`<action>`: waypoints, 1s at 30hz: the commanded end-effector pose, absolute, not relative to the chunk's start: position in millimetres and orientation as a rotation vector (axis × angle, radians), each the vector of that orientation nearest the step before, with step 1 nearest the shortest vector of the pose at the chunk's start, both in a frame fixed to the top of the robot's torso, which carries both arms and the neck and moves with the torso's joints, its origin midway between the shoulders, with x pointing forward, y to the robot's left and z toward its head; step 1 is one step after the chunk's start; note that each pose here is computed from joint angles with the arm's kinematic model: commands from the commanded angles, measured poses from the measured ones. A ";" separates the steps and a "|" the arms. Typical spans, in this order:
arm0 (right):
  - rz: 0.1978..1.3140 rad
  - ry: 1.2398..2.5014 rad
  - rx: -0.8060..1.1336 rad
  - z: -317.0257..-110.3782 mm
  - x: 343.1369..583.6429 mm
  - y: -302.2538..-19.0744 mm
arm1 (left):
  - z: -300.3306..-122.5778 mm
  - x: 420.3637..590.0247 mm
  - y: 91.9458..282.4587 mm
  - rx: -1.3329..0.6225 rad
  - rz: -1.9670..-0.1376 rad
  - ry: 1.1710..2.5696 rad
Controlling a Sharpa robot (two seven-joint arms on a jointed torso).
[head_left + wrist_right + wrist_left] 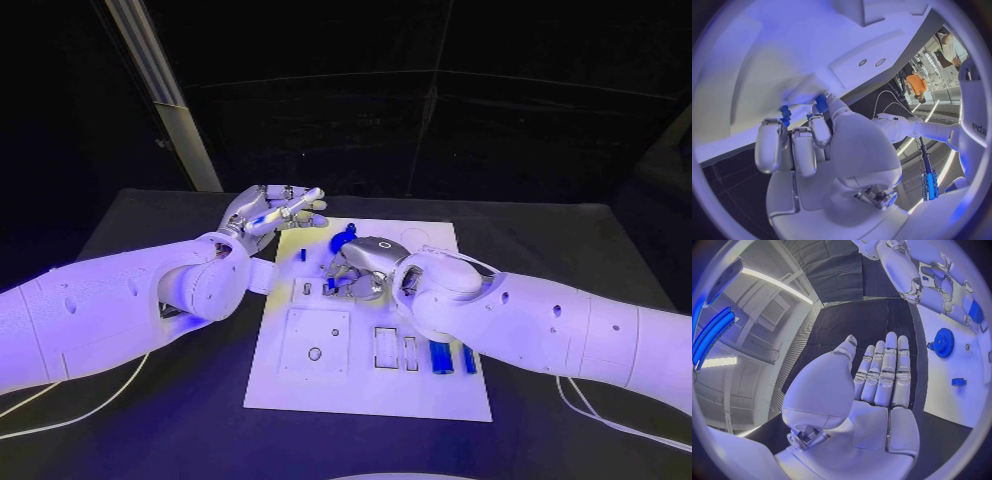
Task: Assemble the parts on the task board
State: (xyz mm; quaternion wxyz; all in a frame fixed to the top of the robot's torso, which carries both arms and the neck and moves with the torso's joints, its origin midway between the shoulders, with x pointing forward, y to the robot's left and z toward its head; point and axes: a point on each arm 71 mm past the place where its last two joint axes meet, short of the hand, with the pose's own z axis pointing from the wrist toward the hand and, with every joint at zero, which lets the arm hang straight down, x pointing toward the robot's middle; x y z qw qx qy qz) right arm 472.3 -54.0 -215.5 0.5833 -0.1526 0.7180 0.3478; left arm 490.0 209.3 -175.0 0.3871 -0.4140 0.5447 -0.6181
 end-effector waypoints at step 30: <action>0.696 1.747 -0.446 -225.1 471.4 -60.4 | -174.4 491.0 208.2 -1.051 -1.585 1.396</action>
